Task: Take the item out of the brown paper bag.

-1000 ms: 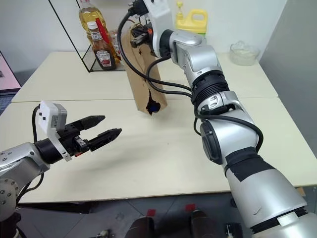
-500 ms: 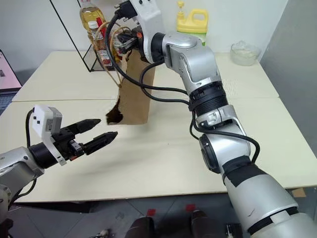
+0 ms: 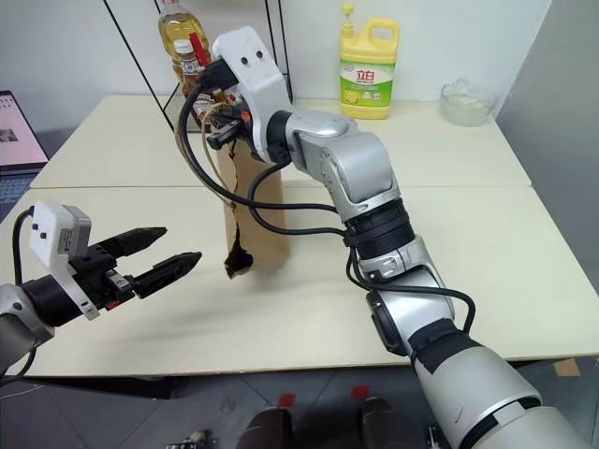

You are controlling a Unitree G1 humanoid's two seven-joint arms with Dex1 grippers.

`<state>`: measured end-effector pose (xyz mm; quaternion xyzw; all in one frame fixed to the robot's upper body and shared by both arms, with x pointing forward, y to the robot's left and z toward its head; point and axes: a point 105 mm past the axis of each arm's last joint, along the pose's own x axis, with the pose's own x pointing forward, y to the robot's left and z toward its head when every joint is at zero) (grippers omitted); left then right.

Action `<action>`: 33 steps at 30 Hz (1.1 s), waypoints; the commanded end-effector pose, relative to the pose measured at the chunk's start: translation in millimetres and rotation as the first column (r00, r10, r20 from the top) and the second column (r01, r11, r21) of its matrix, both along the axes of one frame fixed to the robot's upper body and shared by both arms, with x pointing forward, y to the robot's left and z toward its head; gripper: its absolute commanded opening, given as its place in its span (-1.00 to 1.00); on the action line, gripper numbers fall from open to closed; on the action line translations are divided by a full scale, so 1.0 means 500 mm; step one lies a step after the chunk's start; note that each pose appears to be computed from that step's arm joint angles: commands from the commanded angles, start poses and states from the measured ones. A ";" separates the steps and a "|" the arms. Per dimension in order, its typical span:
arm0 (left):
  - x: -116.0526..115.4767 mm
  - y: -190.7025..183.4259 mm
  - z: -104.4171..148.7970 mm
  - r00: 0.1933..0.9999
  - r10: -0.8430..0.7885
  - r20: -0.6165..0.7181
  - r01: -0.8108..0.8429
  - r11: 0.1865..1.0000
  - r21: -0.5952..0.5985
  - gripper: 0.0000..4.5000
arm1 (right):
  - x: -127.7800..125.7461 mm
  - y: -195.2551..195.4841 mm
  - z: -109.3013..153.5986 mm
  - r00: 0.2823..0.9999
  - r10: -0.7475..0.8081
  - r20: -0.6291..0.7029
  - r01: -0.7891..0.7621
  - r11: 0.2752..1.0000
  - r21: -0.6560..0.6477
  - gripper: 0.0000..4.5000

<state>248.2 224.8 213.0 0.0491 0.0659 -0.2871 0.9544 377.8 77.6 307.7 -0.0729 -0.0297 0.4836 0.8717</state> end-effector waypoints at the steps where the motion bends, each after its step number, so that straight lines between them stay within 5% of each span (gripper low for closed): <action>1: 0.000 -0.005 0.023 0.999 -0.014 0.052 0.013 1.000 0.017 1.00 | 0.018 -0.024 0.012 0.994 -0.027 0.102 0.029 0.999 -0.019 -0.99; 9: 0.017 -0.013 0.024 0.997 -0.042 0.057 0.041 0.999 0.019 1.00 | 0.076 -0.102 -0.030 0.970 -0.073 0.232 0.119 0.974 -0.192 -0.99; 15: 0.032 -0.019 0.022 0.996 -0.065 0.061 0.064 0.998 0.018 1.00 | 0.046 -0.121 -0.024 0.945 0.061 0.321 0.052 0.942 -0.332 -0.99; 26: 0.039 -0.023 0.015 0.994 -0.086 0.065 0.085 0.996 0.017 1.00 | -0.041 -0.138 -0.037 0.932 0.305 0.197 -0.149 0.817 -0.557 -0.99; 33: 0.038 -0.026 0.007 0.995 -0.083 0.063 0.083 0.997 0.008 1.00 | -0.058 -0.142 -0.051 0.940 0.323 0.109 -0.208 0.797 -0.567 -0.99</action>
